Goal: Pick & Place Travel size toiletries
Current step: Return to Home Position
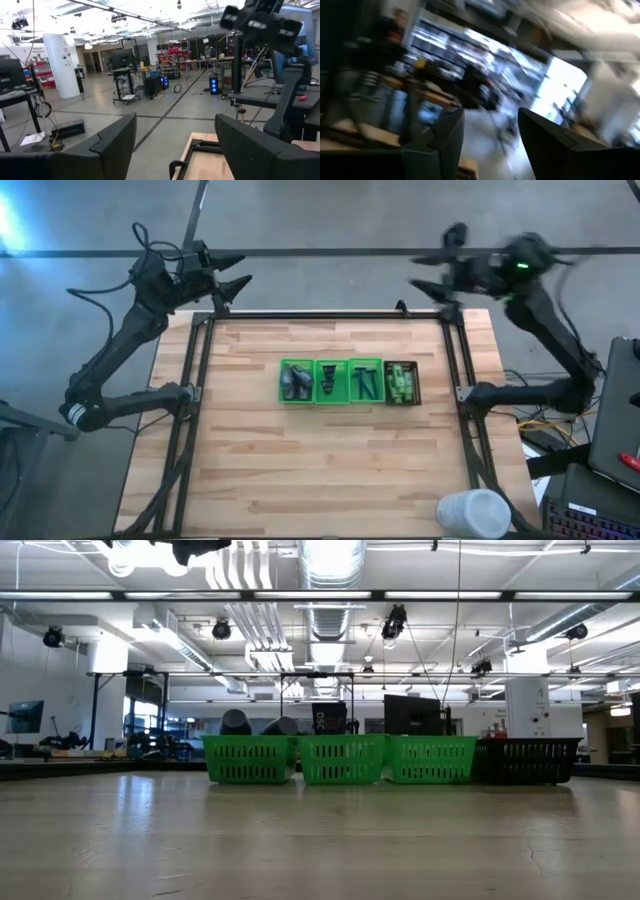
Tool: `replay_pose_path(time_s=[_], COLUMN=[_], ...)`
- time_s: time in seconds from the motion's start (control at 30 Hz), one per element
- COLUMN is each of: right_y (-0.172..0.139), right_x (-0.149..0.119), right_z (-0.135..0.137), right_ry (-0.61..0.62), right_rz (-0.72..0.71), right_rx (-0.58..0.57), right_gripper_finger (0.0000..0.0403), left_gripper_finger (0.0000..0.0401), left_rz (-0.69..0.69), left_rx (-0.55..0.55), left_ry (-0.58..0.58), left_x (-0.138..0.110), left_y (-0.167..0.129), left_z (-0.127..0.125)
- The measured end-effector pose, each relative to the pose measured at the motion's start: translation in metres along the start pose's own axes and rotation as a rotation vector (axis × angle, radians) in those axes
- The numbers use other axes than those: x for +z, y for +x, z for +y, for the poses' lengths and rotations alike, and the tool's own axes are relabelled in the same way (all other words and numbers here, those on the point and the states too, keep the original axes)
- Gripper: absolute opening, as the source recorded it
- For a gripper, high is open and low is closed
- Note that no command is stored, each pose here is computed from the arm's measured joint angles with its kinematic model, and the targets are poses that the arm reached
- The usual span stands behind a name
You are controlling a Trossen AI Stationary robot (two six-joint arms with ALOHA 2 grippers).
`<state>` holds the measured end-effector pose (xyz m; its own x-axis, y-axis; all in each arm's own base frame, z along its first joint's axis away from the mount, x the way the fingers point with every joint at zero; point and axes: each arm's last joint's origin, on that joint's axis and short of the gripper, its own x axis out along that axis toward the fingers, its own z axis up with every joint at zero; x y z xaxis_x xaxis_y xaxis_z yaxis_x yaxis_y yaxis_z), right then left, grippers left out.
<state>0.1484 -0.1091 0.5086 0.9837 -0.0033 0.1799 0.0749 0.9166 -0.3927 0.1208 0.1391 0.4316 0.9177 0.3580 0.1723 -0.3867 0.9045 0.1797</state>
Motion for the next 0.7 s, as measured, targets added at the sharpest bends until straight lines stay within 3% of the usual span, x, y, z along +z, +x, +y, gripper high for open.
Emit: replay_pose_path(time_s=[0.07, 0.2, 0.37, 0.5, 0.7], right_y=[-0.026, -0.073, -0.116, -0.126, -0.139], right_x=[0.010, 0.034, 0.054, 0.032, -0.030], right_z=[0.004, 0.026, 0.069, 0.072, 0.064], right_ry=[-0.030, -0.042, -0.208, -0.298, -0.261], right_rz=[-0.040, -0.046, 0.027, 0.187, 0.316], right_rx=[0.002, -0.233, -0.474, -0.728, -1.056], right_gripper_finger=[0.0189, 0.0196, 0.0204, 0.0207, 0.0205], left_gripper_finger=[0.0273, 0.0273, 0.0273, 0.0273, 0.0273], left_rz=[0.008, 0.026, 0.046, 0.062, 0.084], left_rx=[-0.001, -0.002, -0.003, -0.004, -0.006], left_ry=[-0.005, -0.016, -0.029, -0.039, -0.053], left_x=[-0.002, -0.007, -0.013, -0.018, -0.025], left_y=[0.002, 0.007, 0.013, 0.017, 0.023], left_z=[0.001, 0.004, 0.007, 0.009, 0.012])
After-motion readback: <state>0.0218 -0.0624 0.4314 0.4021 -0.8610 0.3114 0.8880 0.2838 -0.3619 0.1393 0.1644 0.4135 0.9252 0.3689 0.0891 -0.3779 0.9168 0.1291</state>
